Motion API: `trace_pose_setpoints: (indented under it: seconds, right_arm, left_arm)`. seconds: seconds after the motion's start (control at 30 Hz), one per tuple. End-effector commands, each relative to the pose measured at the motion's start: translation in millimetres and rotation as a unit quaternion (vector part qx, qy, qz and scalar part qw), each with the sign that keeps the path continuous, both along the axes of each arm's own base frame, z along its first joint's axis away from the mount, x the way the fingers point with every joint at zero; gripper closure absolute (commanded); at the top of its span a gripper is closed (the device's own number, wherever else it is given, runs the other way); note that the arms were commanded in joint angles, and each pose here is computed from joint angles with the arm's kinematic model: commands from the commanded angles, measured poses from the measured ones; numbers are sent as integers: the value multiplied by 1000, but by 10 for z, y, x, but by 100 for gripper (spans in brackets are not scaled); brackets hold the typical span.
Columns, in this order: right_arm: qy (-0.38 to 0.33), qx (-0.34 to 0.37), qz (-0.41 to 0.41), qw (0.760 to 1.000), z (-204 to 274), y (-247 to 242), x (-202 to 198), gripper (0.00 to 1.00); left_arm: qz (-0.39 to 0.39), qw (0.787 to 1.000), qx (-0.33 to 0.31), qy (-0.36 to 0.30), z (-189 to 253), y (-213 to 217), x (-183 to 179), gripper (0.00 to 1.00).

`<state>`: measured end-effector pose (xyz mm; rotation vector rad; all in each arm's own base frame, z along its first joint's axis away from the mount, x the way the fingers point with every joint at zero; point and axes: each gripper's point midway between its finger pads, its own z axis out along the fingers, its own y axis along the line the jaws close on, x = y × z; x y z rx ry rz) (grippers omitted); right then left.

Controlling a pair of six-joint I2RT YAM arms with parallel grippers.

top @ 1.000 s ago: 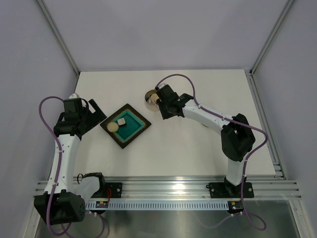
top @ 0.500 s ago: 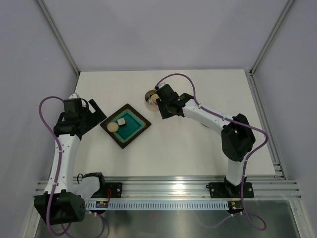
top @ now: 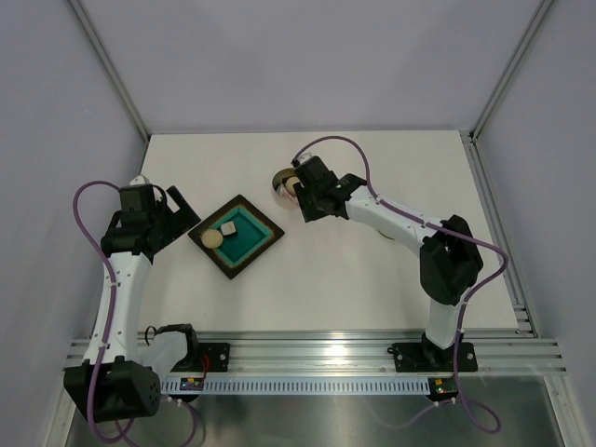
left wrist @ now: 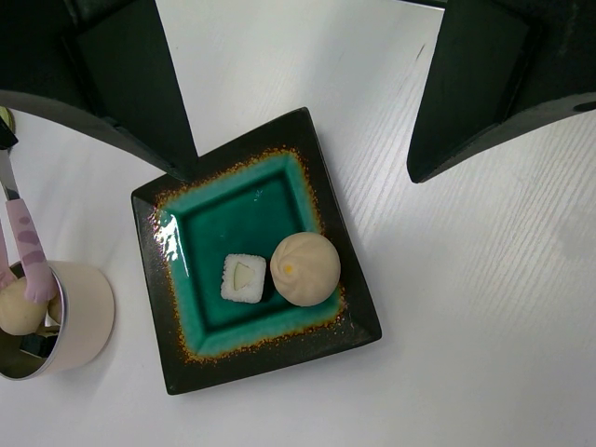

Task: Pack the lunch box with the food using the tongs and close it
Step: Place the fake food in the packing box.

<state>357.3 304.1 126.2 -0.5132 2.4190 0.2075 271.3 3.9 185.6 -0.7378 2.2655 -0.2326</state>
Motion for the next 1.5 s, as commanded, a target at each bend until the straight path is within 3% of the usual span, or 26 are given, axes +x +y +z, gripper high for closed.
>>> trace_pose_setpoints:
  seconds: [0.0, 0.23, 0.43, 0.67, 1.13, 1.47]
  right_arm:
    - [-57, 55, -2, 997, 650, 60, 84, 59]
    - [-84, 82, -2, 993, 976, 40, 57, 60]
    - [-89, 80, -3, 993, 1000, 45, 89, 68]
    - [-104, 88, -15, 990, 1055, 76, 175, 100]
    - [-142, 93, -33, 985, 1404, -81, 163, 100]
    - [-179, 76, -56, 979, 1497, -37, 446, 100]
  left_arm:
    - [1, 1000, 9, -17, 94, 38, 35, 1]
    - [1, 1000, 8, -17, 80, 36, 39, 1]
    - [1, 1000, 8, -16, 75, 35, 32, 1]
    - [1, 1000, 11, -17, 76, 41, 27, 1]
    - [0, 1000, 9, -16, 73, 36, 36, 1]
    - [0, 1000, 10, -19, 118, 38, 24, 1]
